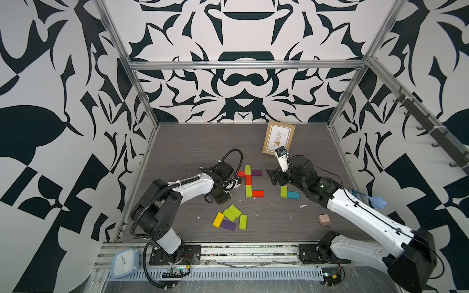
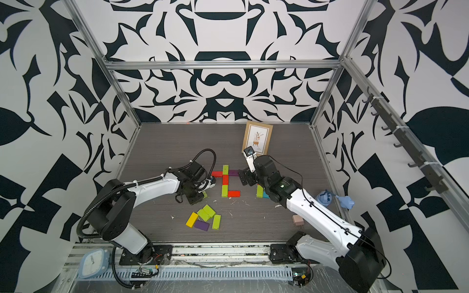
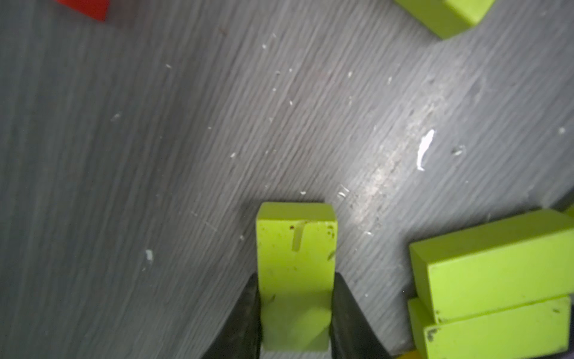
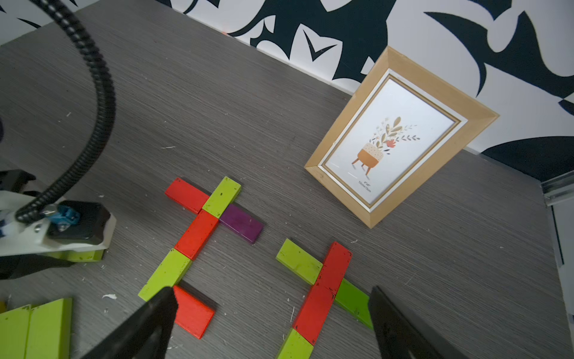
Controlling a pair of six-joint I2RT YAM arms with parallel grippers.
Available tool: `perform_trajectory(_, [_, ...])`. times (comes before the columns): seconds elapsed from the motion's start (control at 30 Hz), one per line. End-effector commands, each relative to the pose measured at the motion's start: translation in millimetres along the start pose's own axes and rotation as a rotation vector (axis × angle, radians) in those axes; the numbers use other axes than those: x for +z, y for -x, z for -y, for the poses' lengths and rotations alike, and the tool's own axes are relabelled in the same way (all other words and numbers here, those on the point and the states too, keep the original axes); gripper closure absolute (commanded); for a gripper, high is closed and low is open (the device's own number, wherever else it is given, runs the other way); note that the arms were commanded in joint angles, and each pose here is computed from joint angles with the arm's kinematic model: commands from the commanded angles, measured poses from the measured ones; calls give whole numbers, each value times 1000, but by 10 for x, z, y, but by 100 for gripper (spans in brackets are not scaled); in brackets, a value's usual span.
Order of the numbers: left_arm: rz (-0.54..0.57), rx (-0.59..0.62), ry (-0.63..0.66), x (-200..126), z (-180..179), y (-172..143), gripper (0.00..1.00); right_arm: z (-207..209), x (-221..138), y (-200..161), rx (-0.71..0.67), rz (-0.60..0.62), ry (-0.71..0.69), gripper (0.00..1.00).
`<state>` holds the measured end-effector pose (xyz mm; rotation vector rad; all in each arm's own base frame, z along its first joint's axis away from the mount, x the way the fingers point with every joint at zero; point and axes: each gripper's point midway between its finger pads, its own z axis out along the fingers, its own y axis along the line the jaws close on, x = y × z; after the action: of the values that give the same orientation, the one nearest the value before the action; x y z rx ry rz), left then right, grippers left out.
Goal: Assemble the letter t with building blocks
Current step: Pick up the building block from the center of the board.
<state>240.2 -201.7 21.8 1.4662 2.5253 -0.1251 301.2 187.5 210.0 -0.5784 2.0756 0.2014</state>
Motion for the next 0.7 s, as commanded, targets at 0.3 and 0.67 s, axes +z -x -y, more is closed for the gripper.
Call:
perform_trajectory(0.3, [94,-347,201,-480,-538,9,83,-260,-60,263,2,98,154,0])
perform_trajectory(0.67, [138,-633,231,-712,-940,-150,80,-171,-31,186,-49,51,98,1])
